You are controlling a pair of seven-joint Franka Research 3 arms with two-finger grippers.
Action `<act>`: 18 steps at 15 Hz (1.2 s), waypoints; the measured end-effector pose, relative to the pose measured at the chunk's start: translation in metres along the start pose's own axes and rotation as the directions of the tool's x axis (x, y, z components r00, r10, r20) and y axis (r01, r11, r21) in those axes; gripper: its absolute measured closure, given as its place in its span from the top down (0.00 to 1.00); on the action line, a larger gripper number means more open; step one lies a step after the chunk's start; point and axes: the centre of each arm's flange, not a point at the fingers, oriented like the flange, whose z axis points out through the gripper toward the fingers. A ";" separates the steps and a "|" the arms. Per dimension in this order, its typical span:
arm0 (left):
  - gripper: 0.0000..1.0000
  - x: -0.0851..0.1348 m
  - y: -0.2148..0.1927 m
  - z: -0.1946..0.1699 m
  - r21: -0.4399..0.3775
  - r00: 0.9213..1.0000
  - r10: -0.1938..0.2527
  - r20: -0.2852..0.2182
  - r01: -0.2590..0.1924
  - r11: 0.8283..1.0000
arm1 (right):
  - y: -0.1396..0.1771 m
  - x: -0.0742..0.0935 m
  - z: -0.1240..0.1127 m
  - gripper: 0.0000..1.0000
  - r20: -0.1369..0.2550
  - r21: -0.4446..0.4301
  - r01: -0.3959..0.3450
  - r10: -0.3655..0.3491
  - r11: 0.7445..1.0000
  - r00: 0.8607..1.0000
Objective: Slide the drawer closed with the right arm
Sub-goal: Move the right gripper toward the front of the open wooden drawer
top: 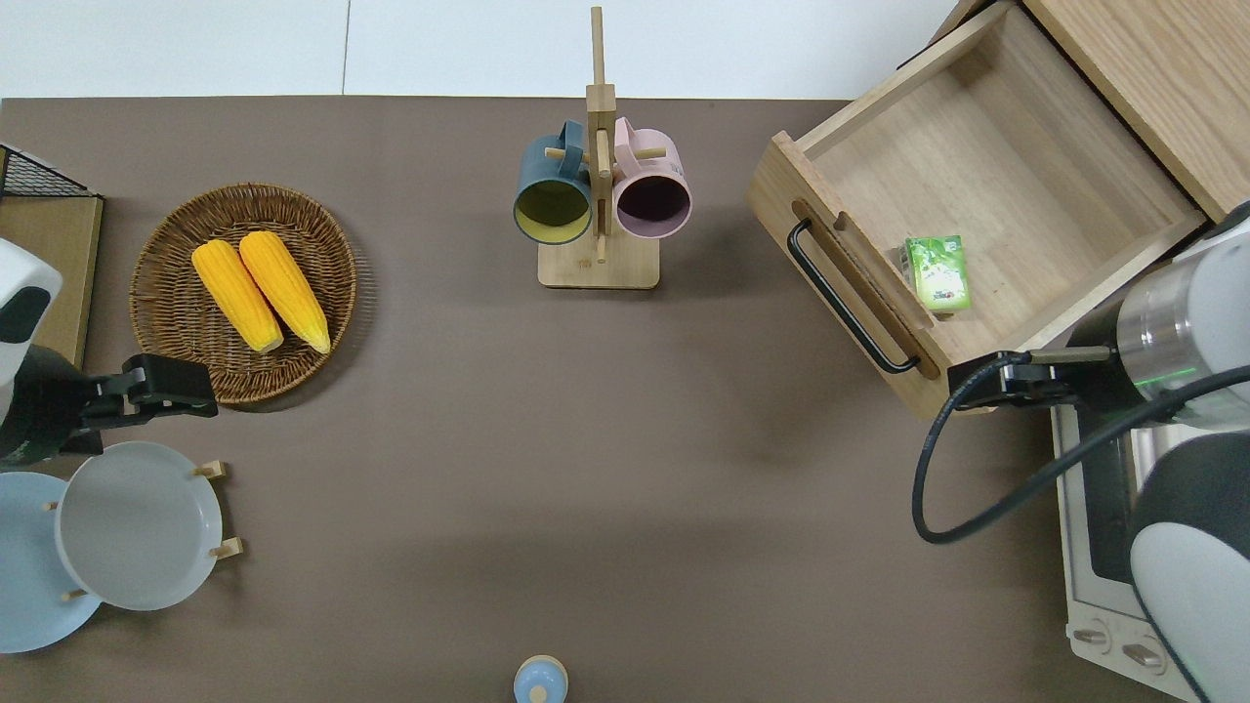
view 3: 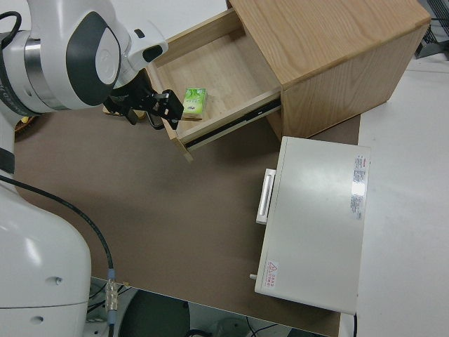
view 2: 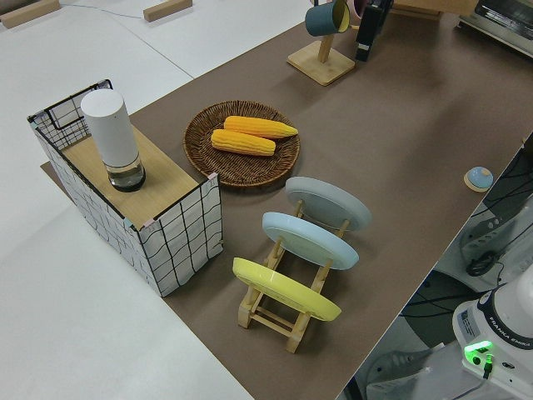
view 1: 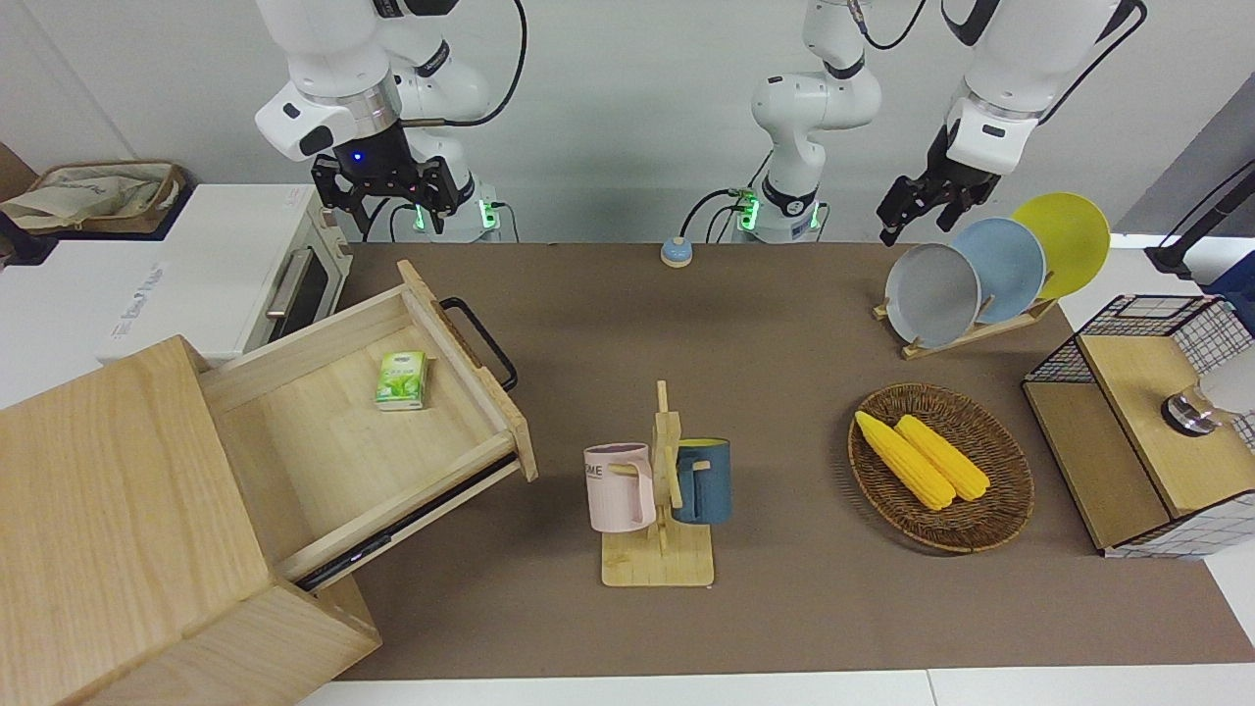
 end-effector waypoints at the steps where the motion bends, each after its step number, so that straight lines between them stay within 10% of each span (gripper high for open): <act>1: 1.00 0.000 0.000 0.000 0.000 1.000 0.000 0.000 0.000 1.000 | 0.002 0.002 0.001 0.99 0.010 0.004 -0.005 0.005 1.000 1.000; 8: 1.00 0.000 0.000 0.000 0.000 1.000 0.000 0.000 0.000 1.000 | -0.024 -0.006 -0.004 0.99 0.028 0.005 -0.136 0.136 0.991 0.990; 18: 1.00 0.000 0.000 0.000 0.000 1.000 0.000 0.000 0.000 1.000 | -0.129 -0.038 -0.002 0.97 0.028 0.029 -0.391 0.390 0.920 0.920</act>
